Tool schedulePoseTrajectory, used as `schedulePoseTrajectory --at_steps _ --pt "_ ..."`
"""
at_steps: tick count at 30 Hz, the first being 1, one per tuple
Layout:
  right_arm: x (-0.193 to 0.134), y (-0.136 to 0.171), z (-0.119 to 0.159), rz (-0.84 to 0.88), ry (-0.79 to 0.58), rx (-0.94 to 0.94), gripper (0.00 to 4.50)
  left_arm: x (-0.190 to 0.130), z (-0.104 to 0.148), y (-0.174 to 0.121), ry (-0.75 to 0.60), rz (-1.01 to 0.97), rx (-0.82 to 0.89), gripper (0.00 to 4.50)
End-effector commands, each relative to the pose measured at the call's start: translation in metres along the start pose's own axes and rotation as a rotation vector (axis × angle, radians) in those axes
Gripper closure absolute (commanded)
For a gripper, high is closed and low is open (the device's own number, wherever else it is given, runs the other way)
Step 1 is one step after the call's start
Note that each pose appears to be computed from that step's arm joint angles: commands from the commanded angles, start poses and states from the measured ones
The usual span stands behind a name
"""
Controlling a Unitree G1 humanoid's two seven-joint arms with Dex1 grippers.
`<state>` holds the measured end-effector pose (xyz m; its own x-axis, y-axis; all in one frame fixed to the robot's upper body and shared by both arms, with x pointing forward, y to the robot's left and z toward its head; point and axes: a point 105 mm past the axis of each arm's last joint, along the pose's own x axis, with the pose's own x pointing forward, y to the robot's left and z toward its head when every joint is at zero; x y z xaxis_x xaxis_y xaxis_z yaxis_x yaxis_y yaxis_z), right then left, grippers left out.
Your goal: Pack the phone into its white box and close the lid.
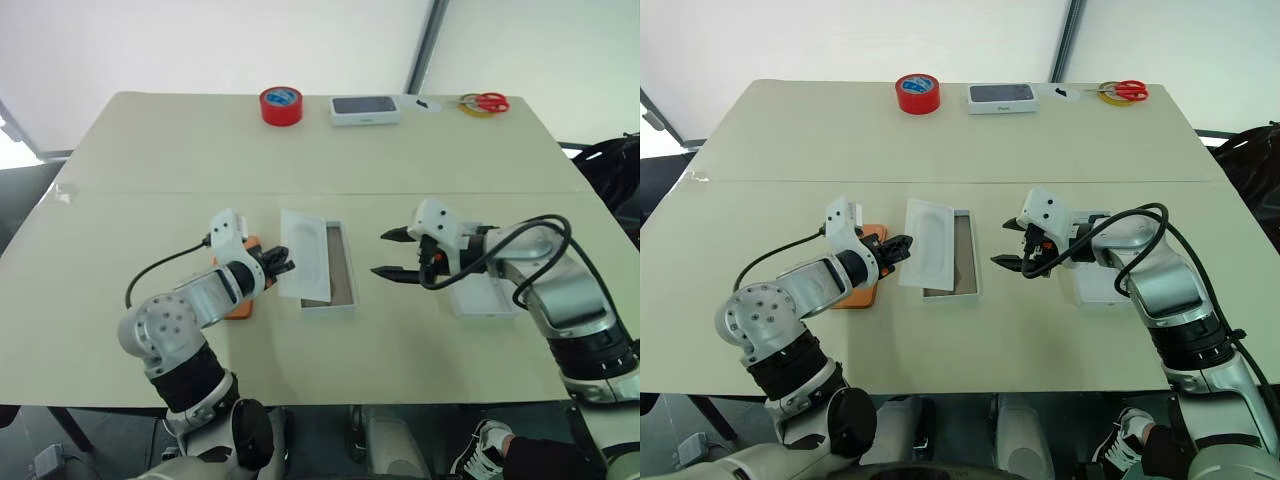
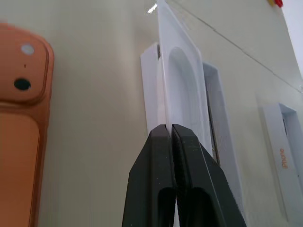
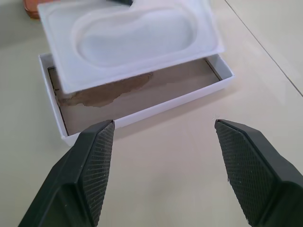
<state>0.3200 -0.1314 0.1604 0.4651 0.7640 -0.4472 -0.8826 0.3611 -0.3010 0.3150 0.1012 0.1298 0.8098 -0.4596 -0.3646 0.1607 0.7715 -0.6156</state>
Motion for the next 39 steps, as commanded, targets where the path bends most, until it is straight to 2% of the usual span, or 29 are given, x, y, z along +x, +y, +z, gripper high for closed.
schedulePoseTrajectory --at_steps 1,8,11,18,21,23,25,29,32,35,39 --pt "0.0 -0.003 0.008 -0.015 -0.03 -0.021 0.97 0.004 -0.009 -0.039 0.005 -0.137 -0.007 4.5" --pt "0.006 -0.001 0.005 -0.009 -0.026 -0.017 0.97 0.01 -0.019 -0.04 0.058 -0.148 -0.015 4.5" --pt "0.008 0.001 0.004 -0.005 -0.023 -0.017 0.92 0.011 -0.019 -0.042 0.068 -0.157 -0.016 3.52" --pt "0.011 0.002 0.007 -0.009 -0.035 -0.022 0.92 0.005 -0.002 -0.046 0.006 -0.21 -0.019 0.02" --pt "0.016 -0.001 0.012 -0.026 -0.053 -0.017 0.92 -0.005 0.019 -0.049 -0.068 -0.253 0.004 0.02" --pt "0.02 -0.001 0.014 -0.026 -0.055 -0.013 1.48 -0.01 0.028 -0.046 -0.093 -0.251 0.027 0.0" --pt "0.025 -0.003 0.016 -0.035 -0.057 -0.002 2.25 -0.014 0.035 -0.039 -0.109 -0.224 0.059 0.0" --pt "0.043 -0.001 0.025 -0.047 -0.057 0.002 4.41 -0.03 0.047 -0.006 -0.134 -0.08 0.312 0.0" --pt "0.063 0.004 0.037 -0.061 -0.065 0.004 4.47 -0.045 0.052 0.026 -0.159 0.008 0.514 0.0" --pt "0.082 0.006 0.045 -0.091 -0.064 0.013 4.47 -0.065 0.059 0.05 -0.197 0.029 0.611 0.0" --pt "0.099 0.004 0.048 -0.143 -0.04 0.002 4.47 -0.081 0.056 0.064 -0.19 0.016 0.705 0.0"
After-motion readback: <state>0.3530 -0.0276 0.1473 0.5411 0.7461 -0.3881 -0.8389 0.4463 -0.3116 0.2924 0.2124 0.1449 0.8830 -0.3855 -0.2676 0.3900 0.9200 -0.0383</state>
